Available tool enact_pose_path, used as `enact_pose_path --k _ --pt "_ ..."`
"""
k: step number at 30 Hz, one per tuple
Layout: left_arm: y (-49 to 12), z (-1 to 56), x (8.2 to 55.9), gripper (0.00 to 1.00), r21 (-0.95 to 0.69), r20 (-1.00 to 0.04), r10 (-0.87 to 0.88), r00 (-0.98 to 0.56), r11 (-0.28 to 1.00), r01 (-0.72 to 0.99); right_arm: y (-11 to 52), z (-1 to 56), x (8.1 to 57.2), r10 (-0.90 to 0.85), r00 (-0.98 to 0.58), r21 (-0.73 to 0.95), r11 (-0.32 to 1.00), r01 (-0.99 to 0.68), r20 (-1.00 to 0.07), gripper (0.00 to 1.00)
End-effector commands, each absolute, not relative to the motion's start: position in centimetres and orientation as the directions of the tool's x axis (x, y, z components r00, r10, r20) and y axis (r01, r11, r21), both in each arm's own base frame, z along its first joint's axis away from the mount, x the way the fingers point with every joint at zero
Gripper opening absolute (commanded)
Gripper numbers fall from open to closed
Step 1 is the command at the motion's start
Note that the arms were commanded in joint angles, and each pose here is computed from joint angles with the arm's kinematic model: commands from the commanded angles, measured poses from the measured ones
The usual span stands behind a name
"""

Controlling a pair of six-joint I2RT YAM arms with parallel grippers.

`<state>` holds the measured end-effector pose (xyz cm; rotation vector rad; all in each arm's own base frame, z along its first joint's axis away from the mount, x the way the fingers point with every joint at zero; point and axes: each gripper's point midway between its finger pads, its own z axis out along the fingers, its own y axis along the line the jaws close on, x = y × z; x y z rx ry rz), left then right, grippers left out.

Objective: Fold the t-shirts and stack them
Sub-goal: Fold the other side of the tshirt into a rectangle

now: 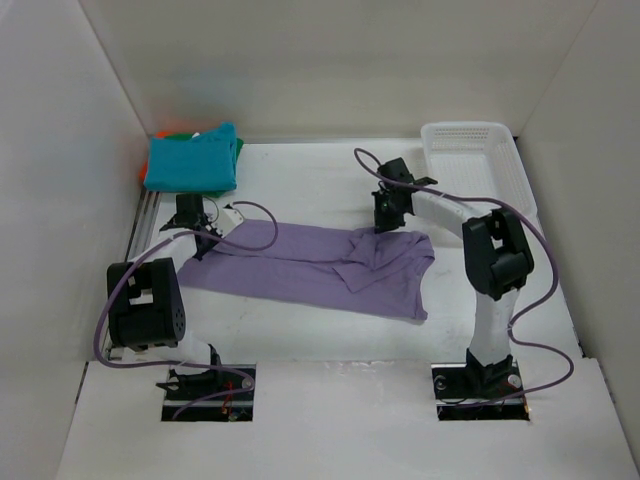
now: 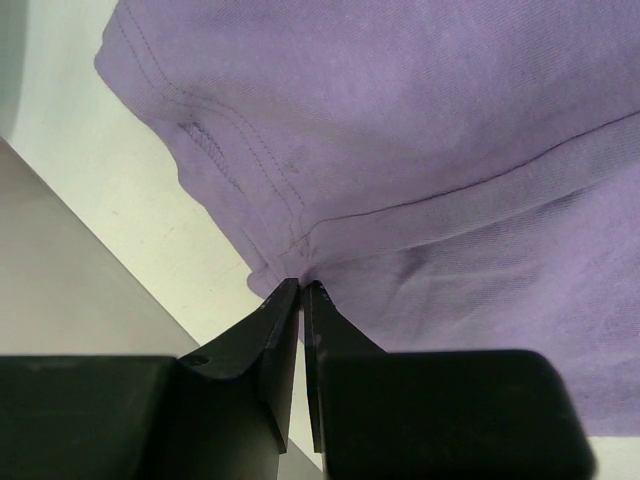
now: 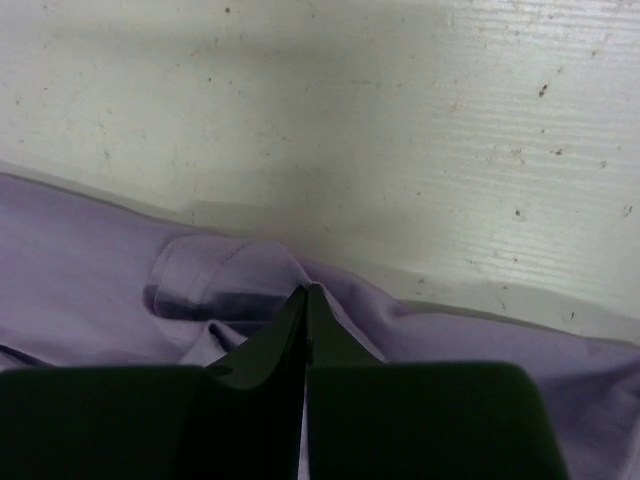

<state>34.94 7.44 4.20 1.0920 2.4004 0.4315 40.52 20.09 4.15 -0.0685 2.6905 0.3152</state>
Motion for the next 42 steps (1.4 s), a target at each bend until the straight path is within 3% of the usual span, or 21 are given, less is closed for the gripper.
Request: enact_pose_path --k 1,9,20,22,25,28,34,38,42 --pt "7.5 5.6 36.4 0.06 0.478 -0.32 0.753 -0.575 0.652 0.589 20.5 7.8 40.9 0.021 -0.862 0.238 0.964 -0.116 -0.506 0.02" --pt "7.7 5.7 36.2 0.06 0.479 -0.321 0.75 -0.579 0.656 0.584 19.7 10.9 37.8 0.046 -0.838 0.251 0.961 -0.111 -0.544 0.0" --pt "7.9 5.2 35.7 0.06 0.473 -0.305 0.747 -0.591 0.658 0.586 18.5 7.2 25.3 0.065 -0.894 0.253 0.966 -0.055 -0.444 0.01" --pt "8.0 5.2 35.7 0.06 0.474 -0.304 0.746 -0.593 0.658 0.585 17.9 5.9 22.9 0.068 -0.911 0.247 0.968 -0.038 -0.406 0.02" --pt "8.1 5.3 35.7 0.06 0.475 -0.303 0.747 -0.592 0.657 0.586 17.3 5.2 20.7 0.093 -0.916 0.261 0.965 -0.013 -0.391 0.15" --pt "8.1 5.3 35.6 0.06 0.474 -0.301 0.748 -0.592 0.656 0.587 16.9 6.3 20.2 0.122 -0.895 0.3 0.954 -0.014 -0.43 0.25" --pt "7.9 5.2 35.5 0.06 0.472 -0.302 0.747 -0.592 0.657 0.588 16.9 9.0 20.6 0.173 -0.846 0.375 0.926 -0.035 -0.505 0.31" --pt "7.8 5.2 35.4 0.06 0.472 -0.302 0.749 -0.589 0.655 0.59 16.9 8.7 20.8 0.221 -0.849 0.4 0.917 0.013 -0.481 0.32" --pt "7.7 5.3 35.3 0.06 0.474 -0.304 0.749 -0.589 0.655 0.589 16.4 6.9 20.0 0.285 -0.886 0.39 0.911 0.132 -0.367 0.33"
